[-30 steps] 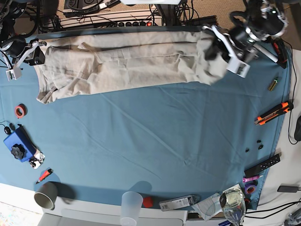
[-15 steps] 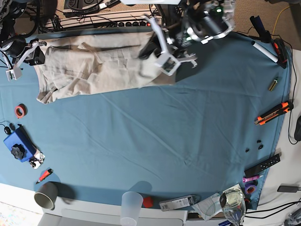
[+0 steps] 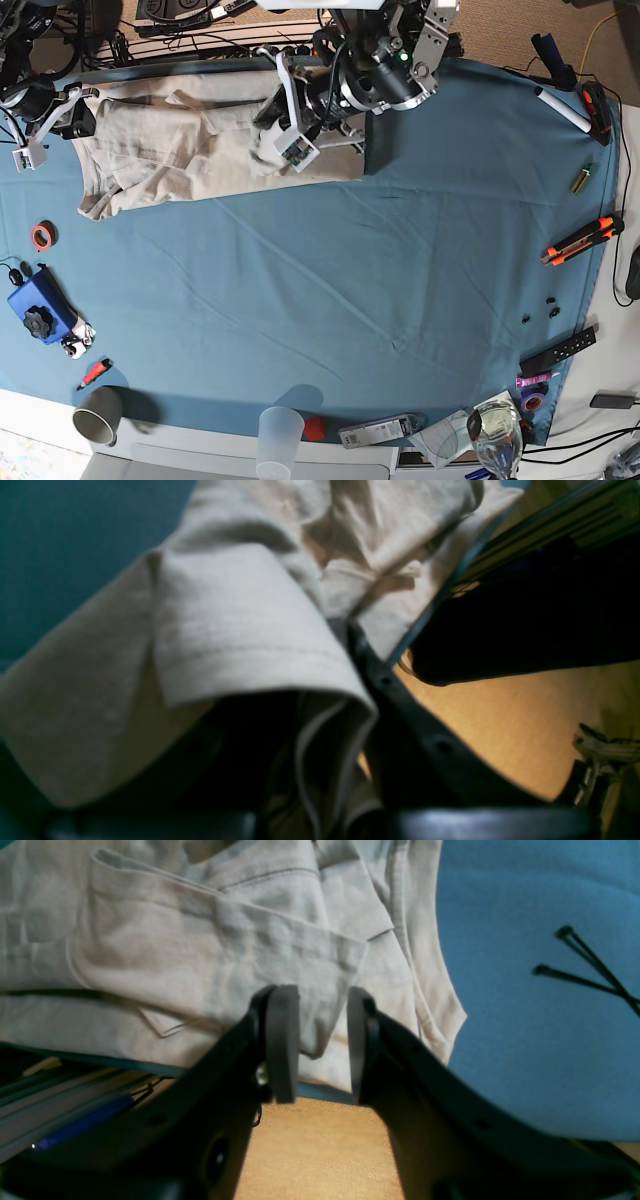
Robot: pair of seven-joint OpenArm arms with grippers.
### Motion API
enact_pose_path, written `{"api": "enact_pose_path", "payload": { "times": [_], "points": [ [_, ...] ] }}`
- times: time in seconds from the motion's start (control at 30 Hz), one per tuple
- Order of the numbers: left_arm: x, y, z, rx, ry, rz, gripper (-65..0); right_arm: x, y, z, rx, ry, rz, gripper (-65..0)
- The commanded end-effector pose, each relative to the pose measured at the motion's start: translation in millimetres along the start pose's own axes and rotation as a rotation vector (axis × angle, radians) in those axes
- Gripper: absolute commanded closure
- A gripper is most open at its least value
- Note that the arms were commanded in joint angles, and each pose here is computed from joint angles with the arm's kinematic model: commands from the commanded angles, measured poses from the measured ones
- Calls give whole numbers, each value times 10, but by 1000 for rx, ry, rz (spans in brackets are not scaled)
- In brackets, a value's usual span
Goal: Fold the T-shirt properly
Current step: 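Fold the strip end over toward the right gripper with the left gripper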
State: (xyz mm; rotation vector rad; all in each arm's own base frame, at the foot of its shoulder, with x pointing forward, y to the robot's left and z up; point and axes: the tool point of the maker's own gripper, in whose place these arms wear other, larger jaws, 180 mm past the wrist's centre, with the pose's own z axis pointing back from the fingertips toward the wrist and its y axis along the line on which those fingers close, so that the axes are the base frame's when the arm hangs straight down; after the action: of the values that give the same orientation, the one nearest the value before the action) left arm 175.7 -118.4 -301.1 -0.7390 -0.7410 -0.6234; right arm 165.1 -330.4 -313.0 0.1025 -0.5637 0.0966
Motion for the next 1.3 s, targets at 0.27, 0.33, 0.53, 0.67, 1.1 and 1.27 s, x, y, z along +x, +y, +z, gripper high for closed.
{"api": "enact_pose_path", "payload": {
  "times": [0.27,0.33,0.53,0.67,1.1,1.27],
  "points": [
    [198,-37,-27,-23,-84,-1,0,123,-35,65,-12,-35,27,-171],
    [171,-51,-49,-35,-78,12,0,122,-35,64,-12,-35,27,-171],
    [265,-154,-40,-93,-136,-17,-162,122,-35,64,-12,-35,27,-171],
    [331,-112,-34,-72,-172,12,-339,122,-35,64,-12,-35,27,-171],
    [188,-69,-28,-42,-79,12,-195,123,-35,64,-12,-35,27,-171],
    [121,233,-16,125,-41,46,0,124,-36,65,-12,-35,27,-171]
  ]
}}
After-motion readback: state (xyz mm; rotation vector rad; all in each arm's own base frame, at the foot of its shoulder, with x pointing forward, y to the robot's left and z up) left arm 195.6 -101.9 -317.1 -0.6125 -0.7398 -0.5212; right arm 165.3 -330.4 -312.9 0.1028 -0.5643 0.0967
